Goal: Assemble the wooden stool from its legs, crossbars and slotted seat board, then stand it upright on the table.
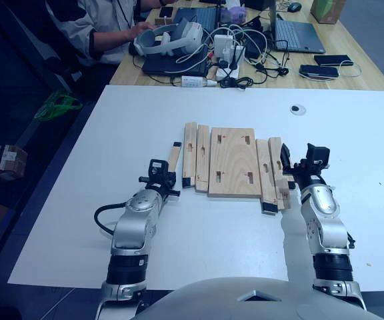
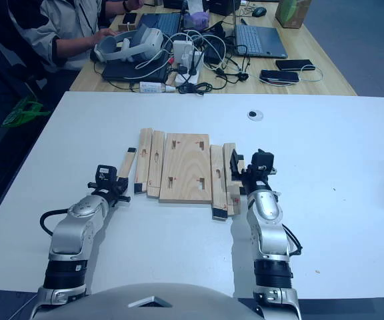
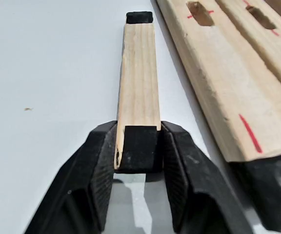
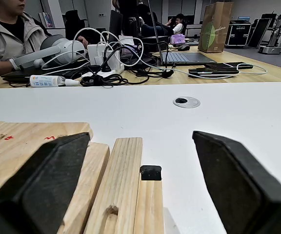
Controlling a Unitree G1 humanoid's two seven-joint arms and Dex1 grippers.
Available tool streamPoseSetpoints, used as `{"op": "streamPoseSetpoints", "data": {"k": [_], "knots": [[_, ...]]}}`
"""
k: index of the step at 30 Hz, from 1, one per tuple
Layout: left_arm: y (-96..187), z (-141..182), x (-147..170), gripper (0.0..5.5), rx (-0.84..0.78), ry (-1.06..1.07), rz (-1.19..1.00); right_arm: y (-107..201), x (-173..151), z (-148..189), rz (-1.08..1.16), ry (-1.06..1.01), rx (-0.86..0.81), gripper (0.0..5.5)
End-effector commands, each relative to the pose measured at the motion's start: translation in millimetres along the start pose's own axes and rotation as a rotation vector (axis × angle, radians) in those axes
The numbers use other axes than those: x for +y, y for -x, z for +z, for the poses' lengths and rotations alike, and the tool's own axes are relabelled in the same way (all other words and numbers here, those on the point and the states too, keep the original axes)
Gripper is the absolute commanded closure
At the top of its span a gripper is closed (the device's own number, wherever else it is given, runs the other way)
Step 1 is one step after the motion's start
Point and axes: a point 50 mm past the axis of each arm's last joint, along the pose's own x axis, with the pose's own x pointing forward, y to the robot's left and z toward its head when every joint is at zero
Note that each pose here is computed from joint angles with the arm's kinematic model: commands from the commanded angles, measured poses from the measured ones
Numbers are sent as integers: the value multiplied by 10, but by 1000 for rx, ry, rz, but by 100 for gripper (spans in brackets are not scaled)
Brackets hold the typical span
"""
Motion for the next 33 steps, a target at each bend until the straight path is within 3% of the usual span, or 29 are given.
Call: {"op": "streamPoseSetpoints", "data": {"k": [1, 4, 9, 13, 18, 23, 33], "knots": [[-19, 44, 274, 420, -51, -301, 262, -73, -18, 46, -17, -123, 11, 158], [35, 338, 317, 420, -280, -498, 363, -91, 91, 109, 134, -319, 40, 158], [257, 748, -35, 420, -746, -771, 277, 52, 391, 467, 604, -631, 17, 158], [401, 853, -210, 420, -934, -880, 247, 193, 452, 669, 868, -742, 8, 158], [514, 949, -298, 420, -1052, -861, 245, 224, 522, 809, 1022, -793, 14, 158], [631, 901, -595, 420, -1119, -799, 24, 141, 547, 893, 1152, -762, 33, 158], [734, 806, -817, 420, -1142, -762, -156, -98, 460, 1051, 1162, -734, -22, 158]]}}
